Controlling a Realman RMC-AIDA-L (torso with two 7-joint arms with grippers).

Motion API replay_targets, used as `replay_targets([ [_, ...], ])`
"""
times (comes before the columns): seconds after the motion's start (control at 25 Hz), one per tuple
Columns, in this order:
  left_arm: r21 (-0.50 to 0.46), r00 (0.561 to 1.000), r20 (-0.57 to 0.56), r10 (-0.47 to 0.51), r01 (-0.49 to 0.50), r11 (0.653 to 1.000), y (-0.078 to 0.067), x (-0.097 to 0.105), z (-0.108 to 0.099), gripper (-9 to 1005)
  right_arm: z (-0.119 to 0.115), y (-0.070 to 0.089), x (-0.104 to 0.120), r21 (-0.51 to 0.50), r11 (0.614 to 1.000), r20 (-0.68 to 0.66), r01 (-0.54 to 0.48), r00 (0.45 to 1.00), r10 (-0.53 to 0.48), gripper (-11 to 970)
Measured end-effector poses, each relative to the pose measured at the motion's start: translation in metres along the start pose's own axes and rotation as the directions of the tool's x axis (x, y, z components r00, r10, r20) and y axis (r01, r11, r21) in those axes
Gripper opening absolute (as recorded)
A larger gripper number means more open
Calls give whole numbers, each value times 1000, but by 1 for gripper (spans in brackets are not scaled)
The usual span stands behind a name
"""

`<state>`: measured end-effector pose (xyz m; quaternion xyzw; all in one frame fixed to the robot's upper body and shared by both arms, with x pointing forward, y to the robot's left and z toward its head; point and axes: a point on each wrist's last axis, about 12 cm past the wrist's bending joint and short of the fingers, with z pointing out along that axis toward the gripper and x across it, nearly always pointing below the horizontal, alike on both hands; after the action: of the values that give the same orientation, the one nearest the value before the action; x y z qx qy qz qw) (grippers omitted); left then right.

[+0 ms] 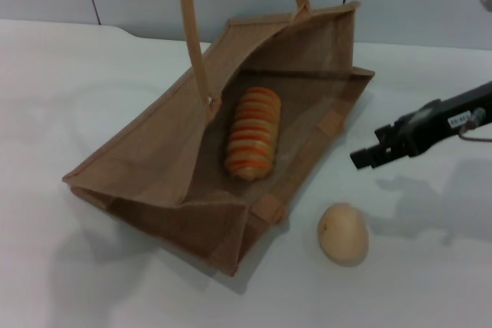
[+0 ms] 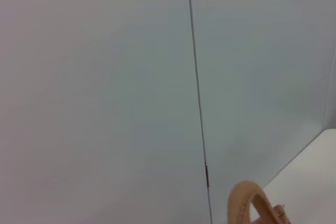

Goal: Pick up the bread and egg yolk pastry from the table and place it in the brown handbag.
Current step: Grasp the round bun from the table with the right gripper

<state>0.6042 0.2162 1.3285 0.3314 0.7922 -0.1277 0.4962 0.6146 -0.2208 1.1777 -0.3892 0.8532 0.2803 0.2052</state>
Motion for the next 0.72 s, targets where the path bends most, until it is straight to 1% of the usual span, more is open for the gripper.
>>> replay_targets([
  [0.16, 2, 1000, 4, 6, -6, 1000, -1, -2, 0, 100, 8, 3, 6, -16, 1000, -66, -8, 998, 7, 831],
  [0.24, 3, 1000, 8, 6, -6, 1000, -2, -3, -1, 100, 15, 4, 9, -28, 999, -96, -16, 995, 13, 832],
  [0.44, 7, 1000, 14, 8, -8, 1000, -4, -5, -3, 100, 29, 5, 12, -44, 999, -141, -27, 990, 21, 832],
  [0.52, 9, 1000, 15, 14, -15, 1000, -5, -7, -4, 100, 35, 5, 11, -42, 999, -158, -25, 987, 18, 832],
  [0.72, 22, 999, 23, 29, -29, 999, -9, -12, -4, 100, 46, 0, 19, -17, 999, -202, -48, 978, 43, 832],
])
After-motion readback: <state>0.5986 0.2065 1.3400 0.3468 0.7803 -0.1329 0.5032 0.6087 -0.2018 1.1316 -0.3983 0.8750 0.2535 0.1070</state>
